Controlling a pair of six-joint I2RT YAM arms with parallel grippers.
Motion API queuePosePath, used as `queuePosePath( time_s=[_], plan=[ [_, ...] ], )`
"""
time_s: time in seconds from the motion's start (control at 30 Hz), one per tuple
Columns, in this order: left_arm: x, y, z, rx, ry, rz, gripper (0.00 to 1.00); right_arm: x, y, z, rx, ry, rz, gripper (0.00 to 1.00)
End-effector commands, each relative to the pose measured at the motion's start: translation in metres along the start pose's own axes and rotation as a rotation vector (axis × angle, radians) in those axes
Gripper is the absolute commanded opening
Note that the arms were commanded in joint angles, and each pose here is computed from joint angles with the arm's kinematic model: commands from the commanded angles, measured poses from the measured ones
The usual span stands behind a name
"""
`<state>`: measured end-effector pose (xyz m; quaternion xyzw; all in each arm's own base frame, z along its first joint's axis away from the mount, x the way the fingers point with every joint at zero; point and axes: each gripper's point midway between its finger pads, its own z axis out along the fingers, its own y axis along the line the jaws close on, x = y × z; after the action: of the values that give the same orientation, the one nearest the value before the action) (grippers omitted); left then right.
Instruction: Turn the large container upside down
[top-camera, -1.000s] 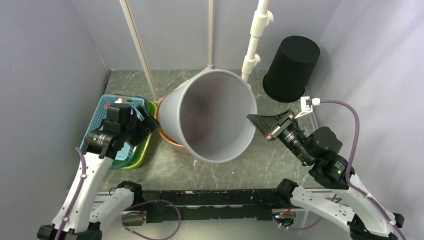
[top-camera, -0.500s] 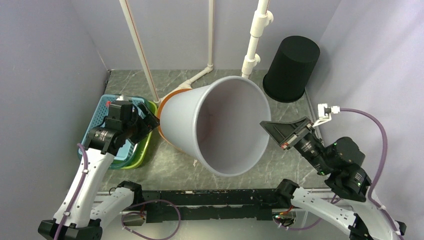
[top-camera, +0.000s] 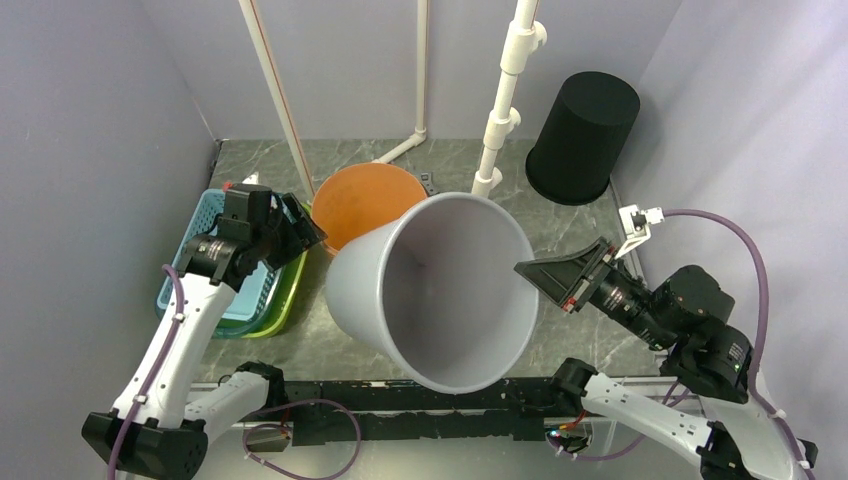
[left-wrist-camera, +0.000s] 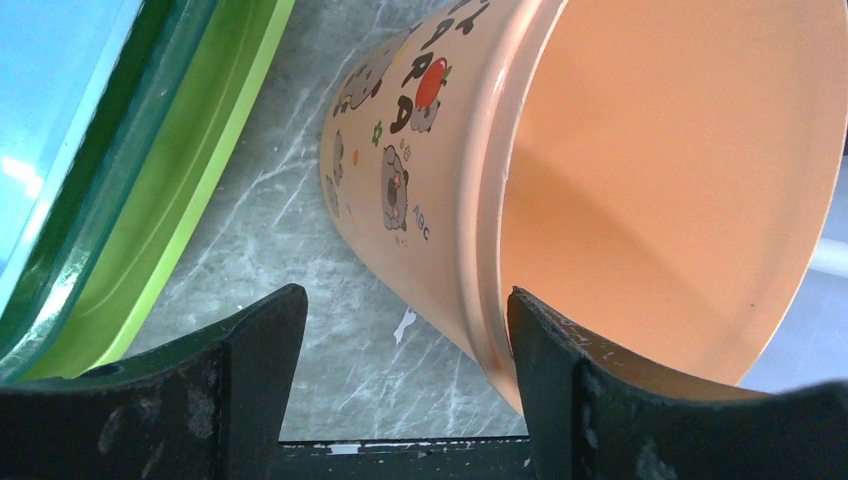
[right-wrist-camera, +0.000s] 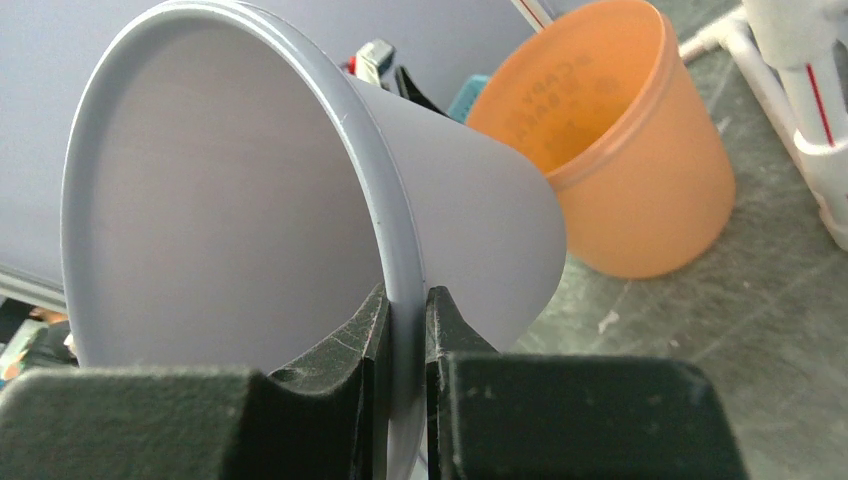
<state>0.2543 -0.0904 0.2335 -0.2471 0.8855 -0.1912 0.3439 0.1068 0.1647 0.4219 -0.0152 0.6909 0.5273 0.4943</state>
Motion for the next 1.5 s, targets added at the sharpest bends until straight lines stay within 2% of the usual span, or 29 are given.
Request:
queuePosePath(
  time_s=[0.0, 0.17, 0.27, 0.4, 0.6, 0.7, 0.9, 1.03, 1.3, 1.47],
  plan=[
    [-0.011, -0.007, -0.006, 0.016, -0.022, 0.048, 0.78, -0.013, 0.000, -0.001, 0.071, -0.009, 0.002, 0.00],
    [-0.015, -0.011, -0.010, 0.039, -0.047, 0.048, 0.86, 0.009, -0.034, 0.017, 0.224, 0.082, -0.032, 0.00],
    [-0.019, -0.015, -0.012, 0.049, -0.058, 0.055, 0.89, 0.010, -0.044, 0.029, 0.271, 0.072, -0.034, 0.00],
    [-0.020, -0.020, -0.012, 0.062, -0.048, 0.061, 0.91, 0.012, -0.040, 0.044, 0.232, 0.064, -0.041, 0.00],
    [-0.025, -0.020, -0.021, 0.055, -0.066, 0.084, 0.94, 0.006, -0.052, 0.054, 0.268, -0.019, -0.006, 0.00],
    [-0.035, -0.016, -0.033, 0.025, -0.113, 0.070, 0.94, 0.004, -0.060, 0.061, 0.297, -0.070, 0.046, 0.00],
    [-0.042, -0.021, -0.059, 0.065, -0.178, 0.051, 0.94, 0.006, -0.074, 0.081, 0.309, -0.161, 0.151, 0.00],
    [-0.037, -0.030, -0.071, 0.147, -0.175, 0.088, 0.94, 0.020, -0.081, 0.094, 0.333, -0.106, 0.158, 0.00],
    [-0.018, -0.072, -0.093, 0.405, -0.082, 0.221, 0.94, 0.037, -0.096, 0.088, 0.474, 0.067, 0.020, 0.00],
    [-0.003, -0.100, -0.107, 0.612, -0.021, 0.400, 0.93, 0.047, -0.096, 0.082, 0.535, 0.192, -0.019, 0.00]
  ],
)
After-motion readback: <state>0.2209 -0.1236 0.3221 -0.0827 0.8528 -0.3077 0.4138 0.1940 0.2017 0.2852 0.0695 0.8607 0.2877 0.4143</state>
